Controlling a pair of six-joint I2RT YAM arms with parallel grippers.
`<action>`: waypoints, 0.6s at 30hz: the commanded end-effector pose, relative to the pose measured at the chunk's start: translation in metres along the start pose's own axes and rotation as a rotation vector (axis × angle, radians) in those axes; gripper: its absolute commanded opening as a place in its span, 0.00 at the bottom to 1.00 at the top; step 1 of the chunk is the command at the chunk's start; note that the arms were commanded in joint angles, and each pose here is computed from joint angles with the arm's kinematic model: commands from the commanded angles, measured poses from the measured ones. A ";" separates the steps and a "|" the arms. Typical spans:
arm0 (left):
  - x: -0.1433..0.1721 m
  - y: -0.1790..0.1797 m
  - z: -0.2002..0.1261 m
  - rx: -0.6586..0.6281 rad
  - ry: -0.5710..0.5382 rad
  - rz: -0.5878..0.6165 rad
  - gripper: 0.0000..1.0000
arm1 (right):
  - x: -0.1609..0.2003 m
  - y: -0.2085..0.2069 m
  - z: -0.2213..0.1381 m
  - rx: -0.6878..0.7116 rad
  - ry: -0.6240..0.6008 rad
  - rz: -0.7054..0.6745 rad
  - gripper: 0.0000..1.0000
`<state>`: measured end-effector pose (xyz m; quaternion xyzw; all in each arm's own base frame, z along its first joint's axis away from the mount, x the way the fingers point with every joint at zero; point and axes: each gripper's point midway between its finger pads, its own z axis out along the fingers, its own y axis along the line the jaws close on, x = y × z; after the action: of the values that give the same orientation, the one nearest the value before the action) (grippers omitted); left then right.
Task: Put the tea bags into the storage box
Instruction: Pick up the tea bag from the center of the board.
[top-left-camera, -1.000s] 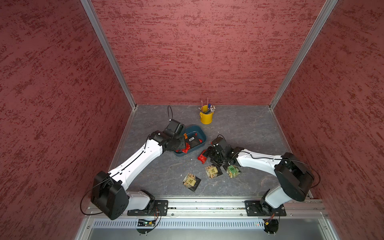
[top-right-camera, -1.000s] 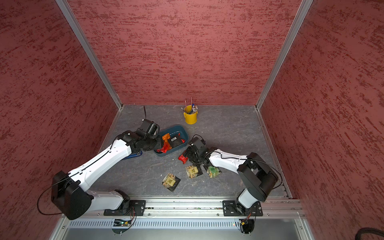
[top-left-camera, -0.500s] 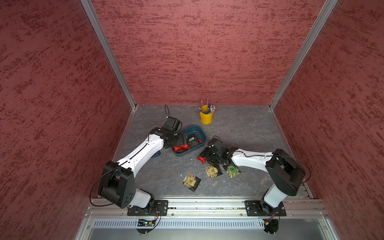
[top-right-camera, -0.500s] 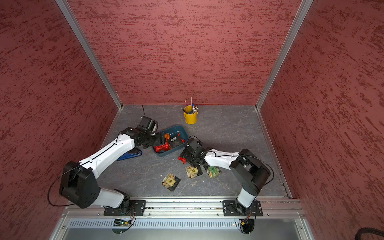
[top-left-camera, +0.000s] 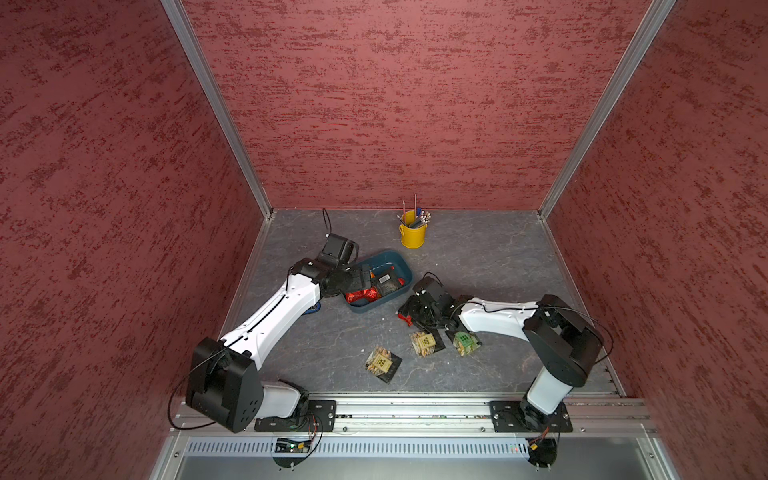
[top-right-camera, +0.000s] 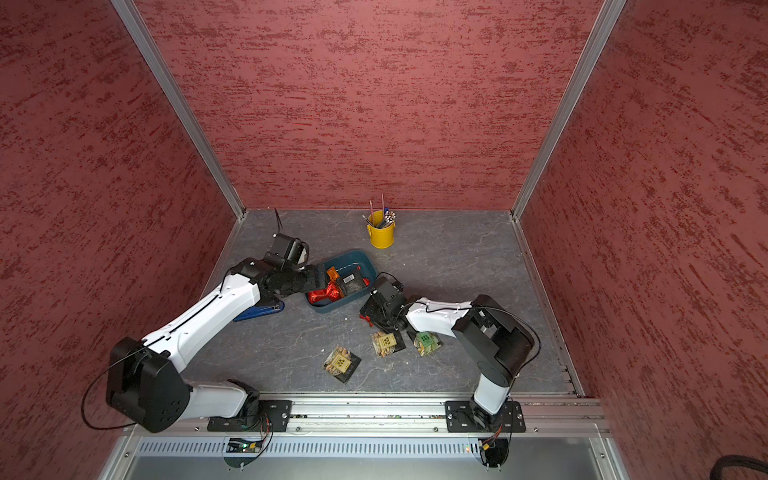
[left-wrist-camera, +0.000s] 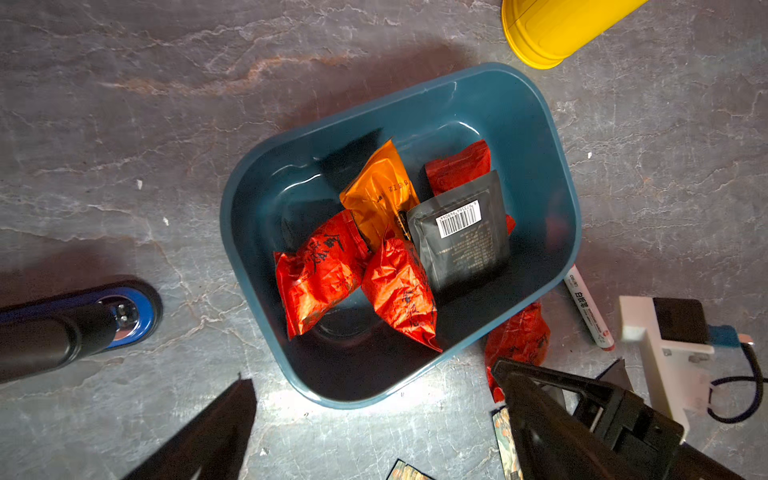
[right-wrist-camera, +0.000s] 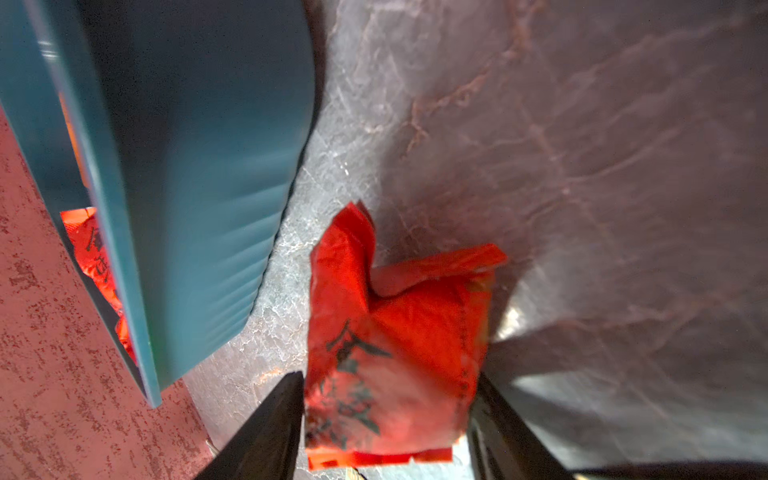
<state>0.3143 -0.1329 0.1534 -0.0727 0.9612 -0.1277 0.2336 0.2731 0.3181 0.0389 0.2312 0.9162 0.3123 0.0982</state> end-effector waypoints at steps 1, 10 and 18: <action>0.012 0.010 -0.001 -0.020 0.017 -0.006 0.98 | -0.002 0.014 0.001 -0.029 -0.016 -0.022 0.59; 0.033 0.022 0.003 -0.039 0.041 -0.025 0.97 | -0.003 0.022 -0.019 -0.037 -0.035 -0.048 0.51; 0.052 0.027 0.005 -0.035 0.049 -0.044 0.97 | -0.006 0.064 -0.080 -0.091 -0.114 -0.135 0.50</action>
<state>0.2662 -0.1170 0.1087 -0.0871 0.9742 -0.1061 0.1790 0.2695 0.3177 0.1024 0.2008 0.9125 0.3279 0.1395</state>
